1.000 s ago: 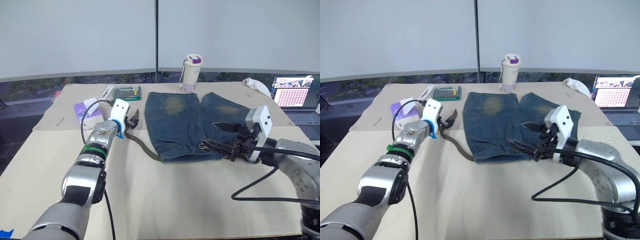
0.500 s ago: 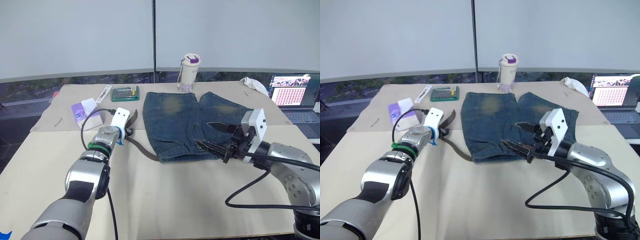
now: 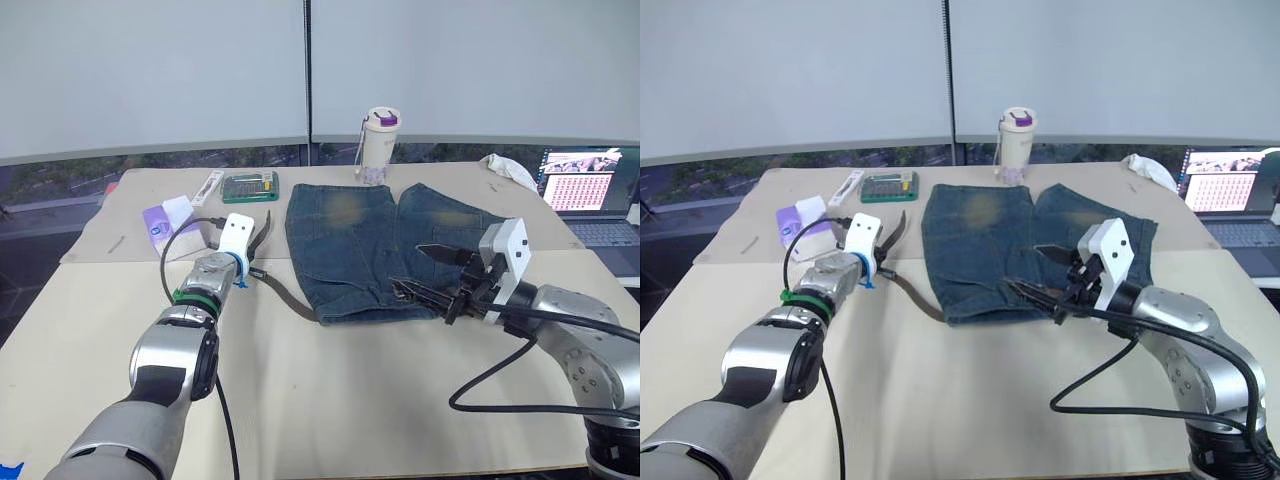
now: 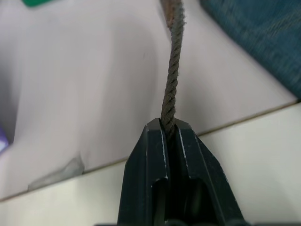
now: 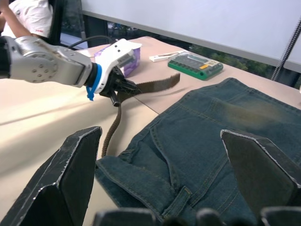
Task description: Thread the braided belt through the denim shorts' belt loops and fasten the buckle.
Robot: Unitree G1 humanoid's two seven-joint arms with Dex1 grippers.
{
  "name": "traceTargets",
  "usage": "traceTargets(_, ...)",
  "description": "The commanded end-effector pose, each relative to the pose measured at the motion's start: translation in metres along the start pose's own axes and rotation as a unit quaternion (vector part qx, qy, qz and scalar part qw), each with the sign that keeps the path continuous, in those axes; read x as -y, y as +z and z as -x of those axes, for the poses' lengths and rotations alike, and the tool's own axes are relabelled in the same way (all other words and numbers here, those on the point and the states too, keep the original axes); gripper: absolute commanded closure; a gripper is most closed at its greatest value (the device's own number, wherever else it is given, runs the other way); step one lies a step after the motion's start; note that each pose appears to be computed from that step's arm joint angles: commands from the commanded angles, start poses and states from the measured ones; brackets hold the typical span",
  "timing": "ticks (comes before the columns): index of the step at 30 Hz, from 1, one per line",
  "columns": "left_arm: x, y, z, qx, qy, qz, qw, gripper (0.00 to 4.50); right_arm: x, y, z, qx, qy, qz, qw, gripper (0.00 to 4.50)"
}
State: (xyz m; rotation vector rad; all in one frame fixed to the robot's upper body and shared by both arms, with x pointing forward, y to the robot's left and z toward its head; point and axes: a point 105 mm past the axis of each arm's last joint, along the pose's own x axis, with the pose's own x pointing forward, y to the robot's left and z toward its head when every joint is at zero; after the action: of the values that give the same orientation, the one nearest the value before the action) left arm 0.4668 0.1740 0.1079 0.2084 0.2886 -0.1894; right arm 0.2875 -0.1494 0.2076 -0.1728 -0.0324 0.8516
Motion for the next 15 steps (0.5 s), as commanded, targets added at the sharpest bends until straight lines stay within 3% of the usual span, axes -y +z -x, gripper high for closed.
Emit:
traceTargets(1, 0.019, 0.068, 0.013, 0.199, -0.023, -0.082, 0.976, 4.49, 0.006, -0.006, -0.006, -0.016, -0.026, -0.042, 0.999, 0.0)
traceTargets(6, 0.06, 0.087, 0.035, 0.309, -0.073, -0.161, 0.934, 4.49, 0.02, 0.001, -0.021, 0.03, -0.087, -0.151, 0.984, 0.0)
traceTargets(10, 0.098, 0.095, 0.06, 0.387, -0.1, -0.239, 0.885, 4.49, 0.024, 0.011, -0.039, 0.075, -0.117, -0.221, 0.965, 0.0)
traceTargets(15, 0.117, 0.096, 0.077, 0.432, -0.088, -0.286, 0.851, 4.49, 0.022, 0.013, -0.053, 0.107, -0.121, -0.329, 0.93, 0.0)
